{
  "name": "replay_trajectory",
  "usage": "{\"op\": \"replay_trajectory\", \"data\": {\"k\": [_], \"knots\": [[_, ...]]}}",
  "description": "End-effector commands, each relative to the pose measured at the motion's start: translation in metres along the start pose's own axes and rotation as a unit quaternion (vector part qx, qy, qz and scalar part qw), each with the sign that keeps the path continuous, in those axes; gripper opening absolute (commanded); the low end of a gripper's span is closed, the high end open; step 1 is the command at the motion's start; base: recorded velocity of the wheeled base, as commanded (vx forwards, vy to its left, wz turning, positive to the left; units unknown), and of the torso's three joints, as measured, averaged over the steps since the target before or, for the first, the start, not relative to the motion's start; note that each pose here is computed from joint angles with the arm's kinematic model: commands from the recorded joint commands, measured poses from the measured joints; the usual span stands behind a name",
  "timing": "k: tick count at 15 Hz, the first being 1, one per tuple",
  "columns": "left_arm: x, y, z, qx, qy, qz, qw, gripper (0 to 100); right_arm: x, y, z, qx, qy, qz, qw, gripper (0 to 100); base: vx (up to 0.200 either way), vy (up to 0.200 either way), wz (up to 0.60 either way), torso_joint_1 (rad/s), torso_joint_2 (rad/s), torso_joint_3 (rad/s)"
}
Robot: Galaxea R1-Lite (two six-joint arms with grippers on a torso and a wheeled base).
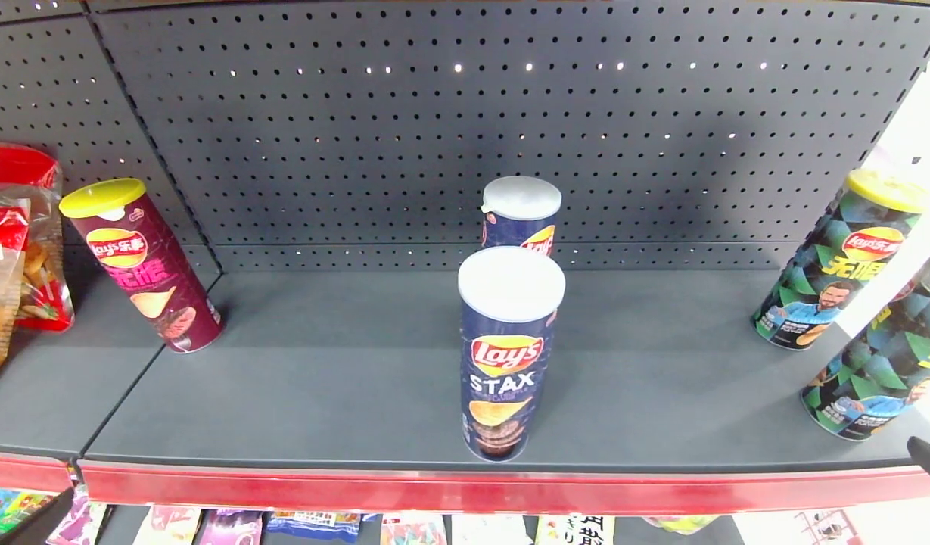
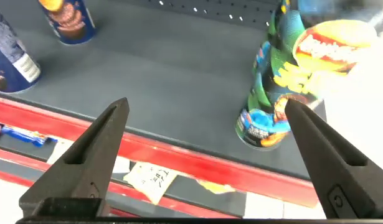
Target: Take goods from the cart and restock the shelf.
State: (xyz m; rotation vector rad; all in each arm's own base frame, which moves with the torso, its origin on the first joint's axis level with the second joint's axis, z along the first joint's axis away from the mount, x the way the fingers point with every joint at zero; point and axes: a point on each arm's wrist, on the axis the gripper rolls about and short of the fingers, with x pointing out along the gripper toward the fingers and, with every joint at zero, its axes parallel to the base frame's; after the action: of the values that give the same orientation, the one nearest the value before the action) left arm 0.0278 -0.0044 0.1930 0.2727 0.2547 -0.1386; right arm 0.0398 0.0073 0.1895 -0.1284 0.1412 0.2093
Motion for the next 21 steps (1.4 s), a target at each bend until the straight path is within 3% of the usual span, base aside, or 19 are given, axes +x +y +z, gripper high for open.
{"op": "replay_trajectory", "data": {"k": [1,11,16,19,21], "knots": [[-0.011,0.002,-0.003,-0.005,-0.025,0.007,0.9996,100,-0.002,0.0,-0.001,0.001,-0.004,-0.009,1.0,100,-0.2,0.0,0.0,0.002,0.01,0.002],[-0.017,0.001,-0.014,-0.007,-0.036,0.01,0.9993,100,-0.009,0.001,-0.009,0.0,0.006,-0.012,1.0,100,-0.2,0.0,0.0,0.002,0.0,0.001],[-0.02,0.001,-0.018,-0.007,-0.043,0.011,0.999,100,-0.009,0.001,-0.009,-0.003,0.006,-0.012,1.0,100,0.0,-0.04,0.0,0.004,0.0,0.0],[-0.021,0.0,-0.023,0.009,-0.044,0.012,0.9989,100,-0.009,0.001,-0.009,-0.005,0.007,-0.012,1.0,100,0.0,-0.2,0.0,0.006,0.01,0.002],[-0.021,0.0,-0.024,0.011,-0.044,0.012,0.9989,100,-0.009,0.001,-0.01,-0.005,0.008,-0.012,1.0,100,0.0,-0.2,0.0,0.017,0.0,0.0]]}}
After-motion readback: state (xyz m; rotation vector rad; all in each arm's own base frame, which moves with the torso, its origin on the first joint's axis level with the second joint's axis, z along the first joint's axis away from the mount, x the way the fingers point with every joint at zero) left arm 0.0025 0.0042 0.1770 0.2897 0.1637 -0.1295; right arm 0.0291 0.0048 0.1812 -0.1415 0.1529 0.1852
